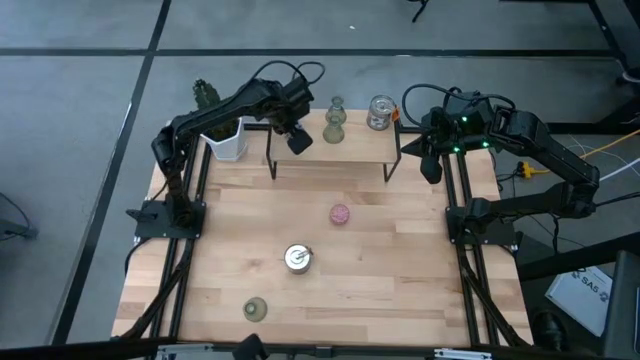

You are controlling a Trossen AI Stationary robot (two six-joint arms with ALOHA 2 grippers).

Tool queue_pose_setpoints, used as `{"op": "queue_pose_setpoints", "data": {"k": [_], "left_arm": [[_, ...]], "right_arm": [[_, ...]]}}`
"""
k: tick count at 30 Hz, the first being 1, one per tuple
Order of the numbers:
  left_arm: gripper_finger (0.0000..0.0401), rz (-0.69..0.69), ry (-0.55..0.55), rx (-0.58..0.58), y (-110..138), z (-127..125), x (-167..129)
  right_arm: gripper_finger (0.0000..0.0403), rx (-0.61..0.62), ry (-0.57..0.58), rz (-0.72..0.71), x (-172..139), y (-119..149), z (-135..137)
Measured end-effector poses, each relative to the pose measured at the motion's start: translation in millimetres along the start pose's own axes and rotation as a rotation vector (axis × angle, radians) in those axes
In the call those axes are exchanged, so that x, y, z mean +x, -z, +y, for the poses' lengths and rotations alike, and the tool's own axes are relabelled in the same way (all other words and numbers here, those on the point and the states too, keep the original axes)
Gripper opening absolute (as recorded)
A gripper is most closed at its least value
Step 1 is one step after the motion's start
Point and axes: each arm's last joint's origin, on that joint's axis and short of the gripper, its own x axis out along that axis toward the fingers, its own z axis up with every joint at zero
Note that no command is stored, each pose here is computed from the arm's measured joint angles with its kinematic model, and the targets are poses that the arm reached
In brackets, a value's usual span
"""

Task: Pick & Place candle stick holders
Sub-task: Put the red scented candle aligned with the blue scented candle on the shelf

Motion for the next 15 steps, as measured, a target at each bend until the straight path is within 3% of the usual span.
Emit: {"op": "queue_pose_setpoints", "data": {"k": [15], "left_arm": [[0.0297,0.073,-0.025,-0.035,4.1,0.8,6.5]], "right_arm": [[0.0001,-0.007,0.000,0.000,-0.1,0.0,0.0]]}}
